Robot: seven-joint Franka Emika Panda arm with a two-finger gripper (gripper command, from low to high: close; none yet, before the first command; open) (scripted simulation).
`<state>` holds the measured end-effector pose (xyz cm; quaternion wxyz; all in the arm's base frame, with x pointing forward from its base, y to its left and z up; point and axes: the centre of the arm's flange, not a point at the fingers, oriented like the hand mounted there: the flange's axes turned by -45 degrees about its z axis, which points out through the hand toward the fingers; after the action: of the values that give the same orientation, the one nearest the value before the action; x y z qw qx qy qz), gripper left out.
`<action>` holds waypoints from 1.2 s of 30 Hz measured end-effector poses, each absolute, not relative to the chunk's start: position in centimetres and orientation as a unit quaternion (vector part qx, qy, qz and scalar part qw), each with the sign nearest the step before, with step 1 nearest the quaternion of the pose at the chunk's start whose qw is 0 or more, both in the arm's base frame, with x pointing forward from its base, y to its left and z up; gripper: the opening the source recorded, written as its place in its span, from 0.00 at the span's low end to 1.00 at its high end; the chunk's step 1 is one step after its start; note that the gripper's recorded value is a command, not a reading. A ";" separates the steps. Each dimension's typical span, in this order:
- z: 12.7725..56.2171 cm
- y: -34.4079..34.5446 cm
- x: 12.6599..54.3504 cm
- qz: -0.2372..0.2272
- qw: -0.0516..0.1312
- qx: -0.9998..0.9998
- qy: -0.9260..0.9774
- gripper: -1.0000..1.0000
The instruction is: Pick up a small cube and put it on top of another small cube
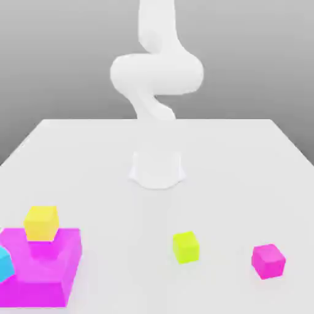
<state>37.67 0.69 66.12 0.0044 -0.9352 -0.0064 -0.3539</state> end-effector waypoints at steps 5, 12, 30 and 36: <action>53.7 2.6 42.3 -0.269 0.007 -0.962 -0.038 0.50; 36.2 5.1 42.2 -0.145 0.006 -0.986 -0.084 0.50; 12.8 6.6 34.1 0.000 0.000 -0.991 -0.137 0.00; 14.1 6.6 34.2 0.000 0.000 -0.991 -0.137 0.00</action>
<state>34.24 6.62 14.10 0.0000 -0.9906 -0.1369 0.0000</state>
